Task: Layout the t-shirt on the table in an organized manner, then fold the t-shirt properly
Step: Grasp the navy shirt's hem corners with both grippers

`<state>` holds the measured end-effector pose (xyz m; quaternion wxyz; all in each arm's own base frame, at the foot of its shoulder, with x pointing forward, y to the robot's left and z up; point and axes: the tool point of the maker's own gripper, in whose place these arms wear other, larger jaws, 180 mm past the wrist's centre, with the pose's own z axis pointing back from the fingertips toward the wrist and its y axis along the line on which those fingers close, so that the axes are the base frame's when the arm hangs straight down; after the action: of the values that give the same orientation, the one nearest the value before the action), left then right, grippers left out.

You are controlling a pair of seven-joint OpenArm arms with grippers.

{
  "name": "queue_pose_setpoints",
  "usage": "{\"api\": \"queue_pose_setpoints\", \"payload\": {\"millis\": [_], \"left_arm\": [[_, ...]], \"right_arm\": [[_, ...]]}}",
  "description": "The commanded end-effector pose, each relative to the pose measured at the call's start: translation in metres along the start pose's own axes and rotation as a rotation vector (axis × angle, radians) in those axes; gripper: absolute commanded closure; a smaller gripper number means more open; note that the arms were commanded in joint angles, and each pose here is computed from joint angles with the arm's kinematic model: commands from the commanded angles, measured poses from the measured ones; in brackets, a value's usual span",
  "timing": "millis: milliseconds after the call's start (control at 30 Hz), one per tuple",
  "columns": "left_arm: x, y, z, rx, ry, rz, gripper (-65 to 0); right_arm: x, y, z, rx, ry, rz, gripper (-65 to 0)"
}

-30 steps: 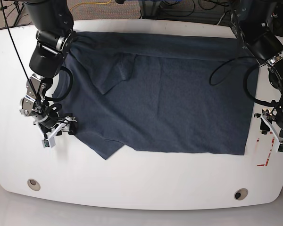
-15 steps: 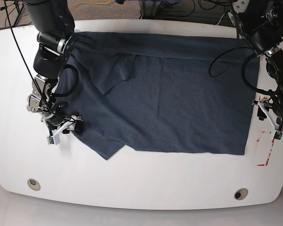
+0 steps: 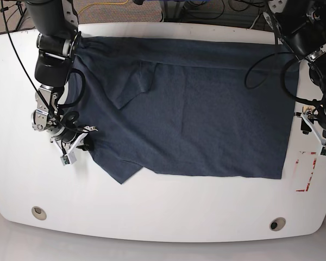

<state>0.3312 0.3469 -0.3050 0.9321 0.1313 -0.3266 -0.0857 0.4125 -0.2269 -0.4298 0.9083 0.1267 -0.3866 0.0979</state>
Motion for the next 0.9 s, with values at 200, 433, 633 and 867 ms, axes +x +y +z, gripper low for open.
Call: {"api": "queue_pose_setpoints", "payload": {"millis": [200,433,633,867], "left_arm": [[0.026,0.002,-0.021,-0.047,-0.111,0.082,-36.9],[0.039,-0.009,-0.067,-0.154,-0.165,0.260,-36.9],[0.046,-0.012,-0.096,-0.226,-0.195,0.364,-36.9],[0.058,-0.042,-0.118,-0.320,-0.217,0.419,-36.9]], "right_arm": [[-0.006,-0.037,0.019,-0.079,0.084,0.072,-2.1],[-0.004,-0.046,0.025,-0.097,0.084,0.080,-2.1],[-0.005,-0.043,0.024,-0.092,0.085,0.079,-2.1],[-0.013,-0.040,0.023,-0.085,0.094,0.071,-1.9]]}}
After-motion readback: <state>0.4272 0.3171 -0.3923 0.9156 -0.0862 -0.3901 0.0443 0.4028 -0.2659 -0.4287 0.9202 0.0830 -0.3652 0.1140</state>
